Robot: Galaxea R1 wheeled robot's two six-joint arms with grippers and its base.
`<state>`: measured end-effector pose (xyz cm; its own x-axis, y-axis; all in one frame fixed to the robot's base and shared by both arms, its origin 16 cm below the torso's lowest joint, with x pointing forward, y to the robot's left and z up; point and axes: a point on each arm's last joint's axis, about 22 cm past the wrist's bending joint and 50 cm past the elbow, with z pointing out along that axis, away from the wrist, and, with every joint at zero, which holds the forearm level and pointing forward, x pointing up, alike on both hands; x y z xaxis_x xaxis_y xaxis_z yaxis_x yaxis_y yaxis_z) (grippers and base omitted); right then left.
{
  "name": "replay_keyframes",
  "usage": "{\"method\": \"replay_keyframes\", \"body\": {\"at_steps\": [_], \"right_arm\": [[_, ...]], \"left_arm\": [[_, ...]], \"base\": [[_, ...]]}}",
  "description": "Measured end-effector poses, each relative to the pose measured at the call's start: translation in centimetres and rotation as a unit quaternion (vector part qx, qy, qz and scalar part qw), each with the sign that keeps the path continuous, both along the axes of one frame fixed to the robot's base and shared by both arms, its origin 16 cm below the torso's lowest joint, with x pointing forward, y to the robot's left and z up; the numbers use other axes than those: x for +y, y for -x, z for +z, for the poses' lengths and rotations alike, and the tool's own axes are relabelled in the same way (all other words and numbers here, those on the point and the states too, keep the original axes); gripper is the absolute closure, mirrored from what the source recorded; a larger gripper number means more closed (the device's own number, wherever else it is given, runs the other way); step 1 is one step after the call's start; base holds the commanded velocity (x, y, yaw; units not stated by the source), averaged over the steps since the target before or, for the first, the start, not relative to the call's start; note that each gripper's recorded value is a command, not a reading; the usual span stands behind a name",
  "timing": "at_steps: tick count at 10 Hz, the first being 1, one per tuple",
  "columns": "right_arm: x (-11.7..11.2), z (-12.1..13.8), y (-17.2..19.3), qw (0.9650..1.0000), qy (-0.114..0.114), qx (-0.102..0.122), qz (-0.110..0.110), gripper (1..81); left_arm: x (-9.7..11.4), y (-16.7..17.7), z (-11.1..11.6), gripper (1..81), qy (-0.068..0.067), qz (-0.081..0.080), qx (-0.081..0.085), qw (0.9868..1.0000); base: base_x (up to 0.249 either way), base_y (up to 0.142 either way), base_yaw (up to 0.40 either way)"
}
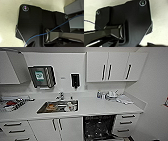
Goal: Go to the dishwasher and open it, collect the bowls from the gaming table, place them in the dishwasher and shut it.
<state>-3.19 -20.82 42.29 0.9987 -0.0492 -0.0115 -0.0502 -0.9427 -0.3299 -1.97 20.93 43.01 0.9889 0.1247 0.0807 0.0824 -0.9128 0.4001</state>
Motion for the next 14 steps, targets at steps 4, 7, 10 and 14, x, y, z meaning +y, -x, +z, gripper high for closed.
{"method": "replay_keyframes", "body": {"at_steps": [4,7,10,14], "right_arm": [[0.4,0.0,-1.1,0.9998,-0.001,-0.019,0.001,1.0],[-0.7,-0.3,-1.1,0.9997,0.017,-0.018,0.001,1.0],[-0.2,-0.6,-1.1,0.9995,0.025,-0.018,0.002,1.0],[-0.4,-0.6,-1.1,0.9995,0.027,-0.018,0.002,1.0]], "left_arm": [[0.0,-0.9,0.1,1.0,-0.001,0.002,-0.018,0.9998],[0.5,-1.3,-0.1,1.0,-0.009,0.005,-0.015,0.9998],[1.3,-0.1,-1.2,1.0,-0.065,0.006,0.029,0.9975],[-0.3,-0.1,-1.4,1.0,-0.078,-0.031,0.029,0.9960]], "base": [[0.000,0.000,0.000],[0.000,0.000,0.000],[0.000,0.000,0.000],[0.000,0.000,0.000]]}}
